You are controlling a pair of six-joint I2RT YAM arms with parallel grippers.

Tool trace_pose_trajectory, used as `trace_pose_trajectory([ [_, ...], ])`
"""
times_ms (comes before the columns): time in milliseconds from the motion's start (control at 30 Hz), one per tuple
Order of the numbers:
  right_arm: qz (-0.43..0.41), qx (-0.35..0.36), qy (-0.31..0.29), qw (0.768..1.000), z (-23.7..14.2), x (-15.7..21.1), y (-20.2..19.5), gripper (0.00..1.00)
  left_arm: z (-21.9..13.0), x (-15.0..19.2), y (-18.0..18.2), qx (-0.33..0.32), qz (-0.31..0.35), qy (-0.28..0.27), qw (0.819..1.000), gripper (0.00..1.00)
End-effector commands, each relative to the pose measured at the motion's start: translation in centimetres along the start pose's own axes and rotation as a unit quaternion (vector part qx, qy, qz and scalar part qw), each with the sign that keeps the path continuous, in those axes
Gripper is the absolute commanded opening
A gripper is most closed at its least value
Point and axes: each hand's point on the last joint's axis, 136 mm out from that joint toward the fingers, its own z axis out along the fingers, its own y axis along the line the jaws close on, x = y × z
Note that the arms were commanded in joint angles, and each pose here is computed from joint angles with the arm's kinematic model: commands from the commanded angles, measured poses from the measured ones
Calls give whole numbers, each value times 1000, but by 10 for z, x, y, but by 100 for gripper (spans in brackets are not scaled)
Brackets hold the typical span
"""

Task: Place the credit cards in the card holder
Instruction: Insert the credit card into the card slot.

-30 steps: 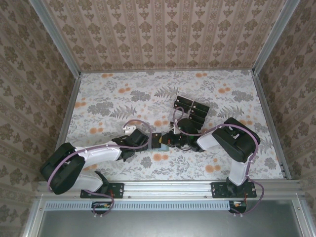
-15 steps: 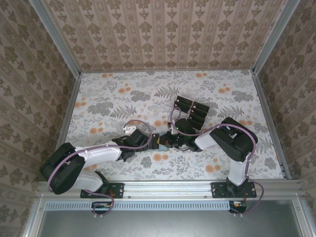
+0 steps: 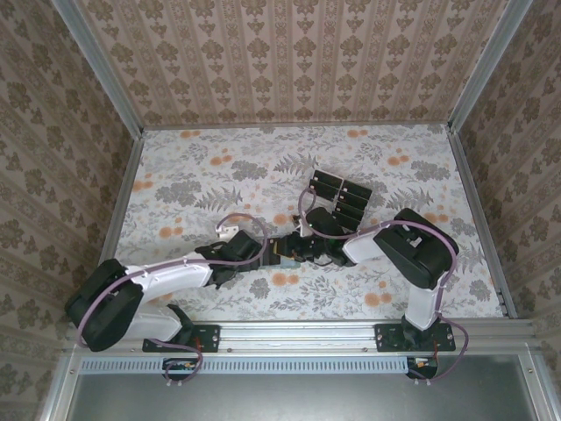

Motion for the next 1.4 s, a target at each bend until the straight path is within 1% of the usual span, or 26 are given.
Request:
trace_pose_trajectory([
  [0, -5, 63, 15, 998, -9, 9, -17, 36, -10, -7, 11, -18, 2, 3, 1000, 100],
  [167, -25, 96, 16, 995, -18, 4, -13, 37, -11, -7, 22, -24, -4, 6, 1000, 100],
  [333, -29, 107, 18, 994, -17, 1, -13, 36, -9, -3, 30, -32, -5, 13, 999, 100],
  [800, -31, 109, 31, 993, -1, -2, -10, 23, 6, 10, 35, -48, 6, 37, 998, 100],
  [1367, -38, 95, 51, 993, 24, 3, 5, 22, 17, 18, 30, -43, 8, 52, 998, 100],
])
